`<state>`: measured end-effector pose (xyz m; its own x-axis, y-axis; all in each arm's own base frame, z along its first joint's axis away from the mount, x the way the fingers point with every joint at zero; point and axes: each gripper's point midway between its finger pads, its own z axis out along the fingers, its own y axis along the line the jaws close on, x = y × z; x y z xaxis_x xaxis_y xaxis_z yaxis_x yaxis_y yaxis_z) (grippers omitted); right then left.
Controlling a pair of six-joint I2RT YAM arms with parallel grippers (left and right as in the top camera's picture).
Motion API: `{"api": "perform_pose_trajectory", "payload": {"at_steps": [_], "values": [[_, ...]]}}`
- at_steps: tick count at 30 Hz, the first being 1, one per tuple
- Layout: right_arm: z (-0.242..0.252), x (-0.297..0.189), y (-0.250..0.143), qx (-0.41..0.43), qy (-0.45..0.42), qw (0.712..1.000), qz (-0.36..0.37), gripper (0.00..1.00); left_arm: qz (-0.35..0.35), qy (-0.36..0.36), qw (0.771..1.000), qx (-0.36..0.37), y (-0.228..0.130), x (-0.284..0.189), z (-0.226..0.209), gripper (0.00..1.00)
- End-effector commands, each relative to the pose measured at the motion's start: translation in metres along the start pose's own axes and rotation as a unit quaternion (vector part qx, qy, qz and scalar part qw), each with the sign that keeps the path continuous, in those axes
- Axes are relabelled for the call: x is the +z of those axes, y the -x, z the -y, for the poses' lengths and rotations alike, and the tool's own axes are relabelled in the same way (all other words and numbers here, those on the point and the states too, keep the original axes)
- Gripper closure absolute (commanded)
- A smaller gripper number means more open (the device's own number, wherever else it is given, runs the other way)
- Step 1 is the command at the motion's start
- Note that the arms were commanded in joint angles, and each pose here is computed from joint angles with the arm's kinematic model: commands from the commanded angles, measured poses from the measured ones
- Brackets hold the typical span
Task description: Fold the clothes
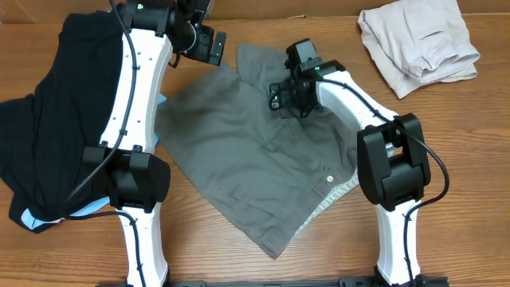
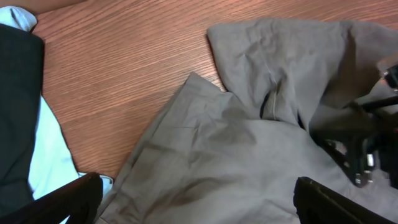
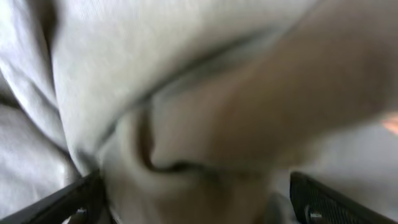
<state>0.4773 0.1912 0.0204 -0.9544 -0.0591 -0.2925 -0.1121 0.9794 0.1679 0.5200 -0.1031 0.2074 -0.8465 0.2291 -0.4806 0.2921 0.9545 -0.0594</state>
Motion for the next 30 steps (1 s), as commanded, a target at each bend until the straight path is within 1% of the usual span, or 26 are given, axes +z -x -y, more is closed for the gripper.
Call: {"api": "perform_pose_trajectory", "payload": {"at_steps": [1,5,10,13,15,17,22,27,30], "values": [[-0.007,-0.014,0.013,0.004,0.013,1.0,0.0,0.0,-0.002,0.0,1.0,0.015,0.0,0.006,-0.002,0.0],[0.0,-0.052,0.032,0.05,0.001,0.999,0.014,0.0,0.006,-0.001,1.0,0.017,0.004,0.007,-0.002,0.0],[0.034,-0.125,0.064,0.113,-0.004,0.992,0.054,0.0,0.023,-0.02,0.997,0.067,0.012,0.007,0.009,0.0],[0.058,-0.157,0.068,0.143,0.001,0.988,0.061,0.0,0.028,-0.03,0.995,0.092,0.014,0.008,0.017,0.0],[0.068,-0.168,0.065,0.159,0.022,0.986,0.051,0.0,0.03,-0.032,0.994,0.097,0.015,0.01,0.02,0.0],[0.076,-0.169,0.055,0.162,0.039,0.986,0.026,0.0,0.031,-0.034,0.994,0.098,0.016,0.012,0.022,0.0],[0.104,-0.157,0.008,0.207,0.013,0.976,-0.066,0.0,0.021,-0.037,0.994,0.097,0.012,0.018,0.023,0.0],[0.113,-0.14,-0.038,0.243,-0.012,0.958,-0.152,0.0,0.009,-0.038,0.995,0.096,0.007,0.025,0.022,0.0],[0.112,-0.125,-0.059,0.25,-0.019,0.95,-0.187,0.02,0.003,-0.039,0.995,0.095,0.004,0.026,0.022,0.0]]}}
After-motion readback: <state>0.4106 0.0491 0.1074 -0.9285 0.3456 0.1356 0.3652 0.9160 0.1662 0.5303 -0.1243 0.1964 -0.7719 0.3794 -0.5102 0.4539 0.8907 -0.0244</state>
